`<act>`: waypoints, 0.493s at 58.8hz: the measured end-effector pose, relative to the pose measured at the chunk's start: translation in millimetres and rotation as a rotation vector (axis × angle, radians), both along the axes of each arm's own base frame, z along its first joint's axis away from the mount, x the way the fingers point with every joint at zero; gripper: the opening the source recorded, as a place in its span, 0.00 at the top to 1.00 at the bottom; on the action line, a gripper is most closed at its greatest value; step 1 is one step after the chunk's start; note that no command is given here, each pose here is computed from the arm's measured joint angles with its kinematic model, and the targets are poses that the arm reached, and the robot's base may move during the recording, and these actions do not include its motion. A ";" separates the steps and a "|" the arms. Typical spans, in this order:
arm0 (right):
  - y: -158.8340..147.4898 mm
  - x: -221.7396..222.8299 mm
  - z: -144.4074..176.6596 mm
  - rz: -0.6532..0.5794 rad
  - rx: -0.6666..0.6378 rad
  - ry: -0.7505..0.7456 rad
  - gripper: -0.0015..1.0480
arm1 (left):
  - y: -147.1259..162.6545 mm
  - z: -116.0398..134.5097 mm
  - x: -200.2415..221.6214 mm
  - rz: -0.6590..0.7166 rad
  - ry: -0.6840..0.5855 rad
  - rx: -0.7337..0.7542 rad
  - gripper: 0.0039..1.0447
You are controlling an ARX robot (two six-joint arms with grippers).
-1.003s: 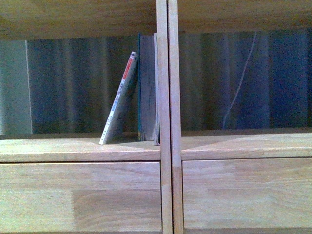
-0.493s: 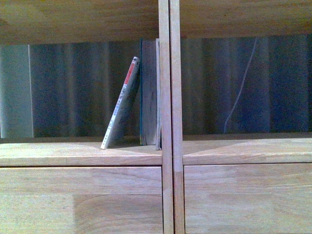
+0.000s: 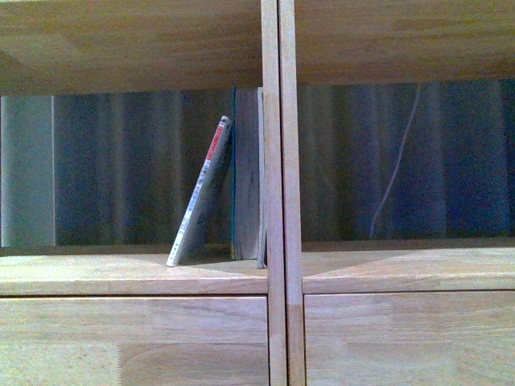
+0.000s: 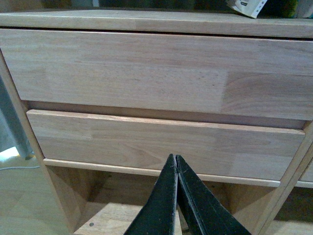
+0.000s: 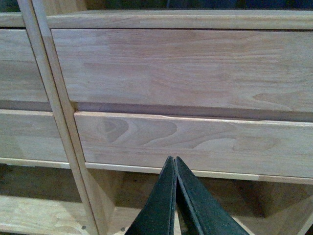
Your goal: Organize books on shelf
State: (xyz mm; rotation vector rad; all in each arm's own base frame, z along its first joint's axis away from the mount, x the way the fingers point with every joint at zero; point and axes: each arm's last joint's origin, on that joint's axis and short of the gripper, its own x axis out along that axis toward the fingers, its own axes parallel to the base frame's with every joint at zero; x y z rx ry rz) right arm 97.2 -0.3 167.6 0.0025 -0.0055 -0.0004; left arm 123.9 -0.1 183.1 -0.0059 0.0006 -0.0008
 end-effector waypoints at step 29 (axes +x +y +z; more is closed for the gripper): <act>0.0 0.0 0.0 0.000 0.000 0.000 0.97 | 0.0 -12.7 -11.8 0.000 -0.014 0.001 0.98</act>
